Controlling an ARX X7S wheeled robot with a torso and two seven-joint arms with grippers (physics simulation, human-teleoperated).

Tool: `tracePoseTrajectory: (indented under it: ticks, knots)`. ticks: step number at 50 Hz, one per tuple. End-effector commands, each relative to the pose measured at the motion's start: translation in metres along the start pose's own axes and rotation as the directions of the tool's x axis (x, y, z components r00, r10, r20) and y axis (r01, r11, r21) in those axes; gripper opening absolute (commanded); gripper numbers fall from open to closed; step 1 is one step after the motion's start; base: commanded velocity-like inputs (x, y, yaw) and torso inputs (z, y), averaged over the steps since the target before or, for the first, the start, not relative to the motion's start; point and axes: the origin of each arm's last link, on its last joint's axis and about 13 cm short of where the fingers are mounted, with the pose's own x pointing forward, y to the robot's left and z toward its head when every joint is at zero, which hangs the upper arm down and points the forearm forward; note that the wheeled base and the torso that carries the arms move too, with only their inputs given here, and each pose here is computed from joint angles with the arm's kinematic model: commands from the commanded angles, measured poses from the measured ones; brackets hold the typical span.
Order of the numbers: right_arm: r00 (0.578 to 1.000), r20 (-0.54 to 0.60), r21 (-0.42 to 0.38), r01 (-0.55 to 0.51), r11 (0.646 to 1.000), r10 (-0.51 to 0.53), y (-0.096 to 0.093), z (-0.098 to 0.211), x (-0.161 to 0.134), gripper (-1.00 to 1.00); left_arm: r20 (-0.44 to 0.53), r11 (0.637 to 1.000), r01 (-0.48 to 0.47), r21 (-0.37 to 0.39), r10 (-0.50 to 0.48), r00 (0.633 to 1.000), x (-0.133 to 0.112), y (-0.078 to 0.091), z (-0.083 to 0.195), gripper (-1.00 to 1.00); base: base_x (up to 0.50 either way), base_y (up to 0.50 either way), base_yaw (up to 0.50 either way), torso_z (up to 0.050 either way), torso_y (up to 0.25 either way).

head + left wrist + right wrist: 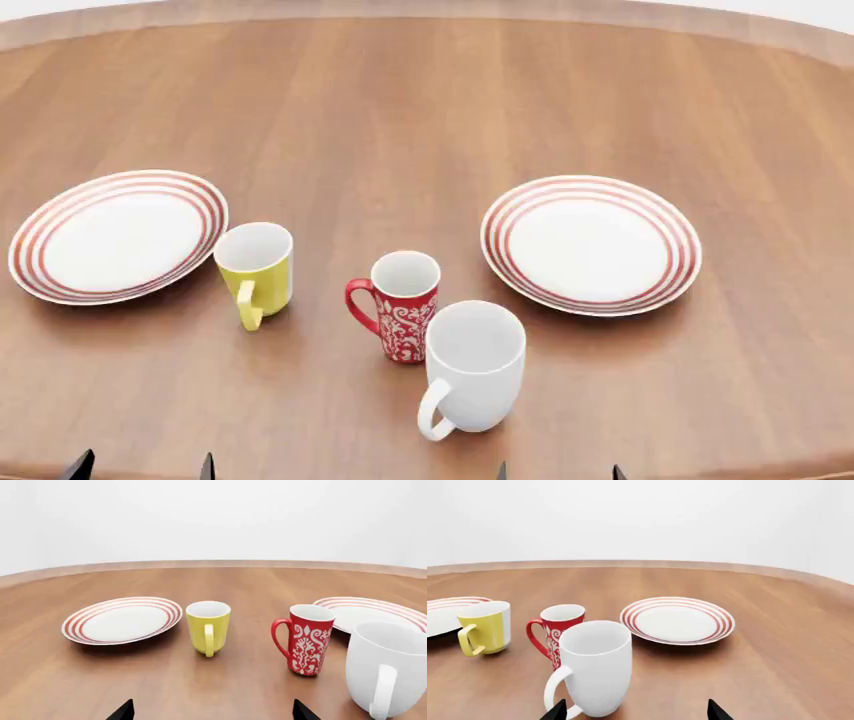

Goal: Put the red mug on the left plate.

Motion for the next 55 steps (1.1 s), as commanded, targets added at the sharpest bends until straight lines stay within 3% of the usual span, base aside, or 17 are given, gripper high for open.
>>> tracePoseTrajectory:
  ticks: [1,3,8,10,24,55]
  knots:
    - [1.0,-0.028,-0.006,0.0,1.0,0.0,0.002,0.003,-0.006,1.0,0.018,1.0,-0.009,0.015,0.008,1.0,-0.004,-0.002,0.006,1.0,0.0,0.0,0.0,0.0,0.0]
    - [1.0,-0.025,-0.002,-0.013,1.0,0.013,0.004,0.013,-0.013,1.0,0.019,1.0,0.019,-0.011,-0.019,1.0,-0.008,-0.004,0.01,1.0,0.0,0.0,0.0,0.0,0.0]
    - [1.0,0.011,-0.014,-0.011,1.0,0.012,0.006,0.028,-0.02,1.0,0.043,0.999,0.035,0.015,-0.036,0.998,-0.012,-0.008,0.019,1.0,0.0,0.0,0.0,0.0,0.0]
    - [0.999,0.032,-0.044,0.007,0.999,-0.006,0.005,0.026,-0.019,1.0,0.042,0.998,0.053,0.016,-0.054,0.998,-0.013,-0.013,0.019,1.0,0.0,0.0,0.0,0.0,0.0]
    - [0.999,0.041,-0.052,-0.01,0.999,0.012,0.006,0.024,-0.019,1.0,0.041,0.999,0.029,0.019,-0.029,0.999,-0.013,-0.01,0.018,1.0,0.05,0.13,0.0,0.0,0.0]
    - [0.998,0.051,-0.064,-0.031,0.997,0.035,0.01,0.025,-0.022,1.0,0.018,0.999,0.045,0.022,-0.046,0.999,-0.012,-0.01,0.013,1.0,0.25,0.35,0.0,0.0,0.0]
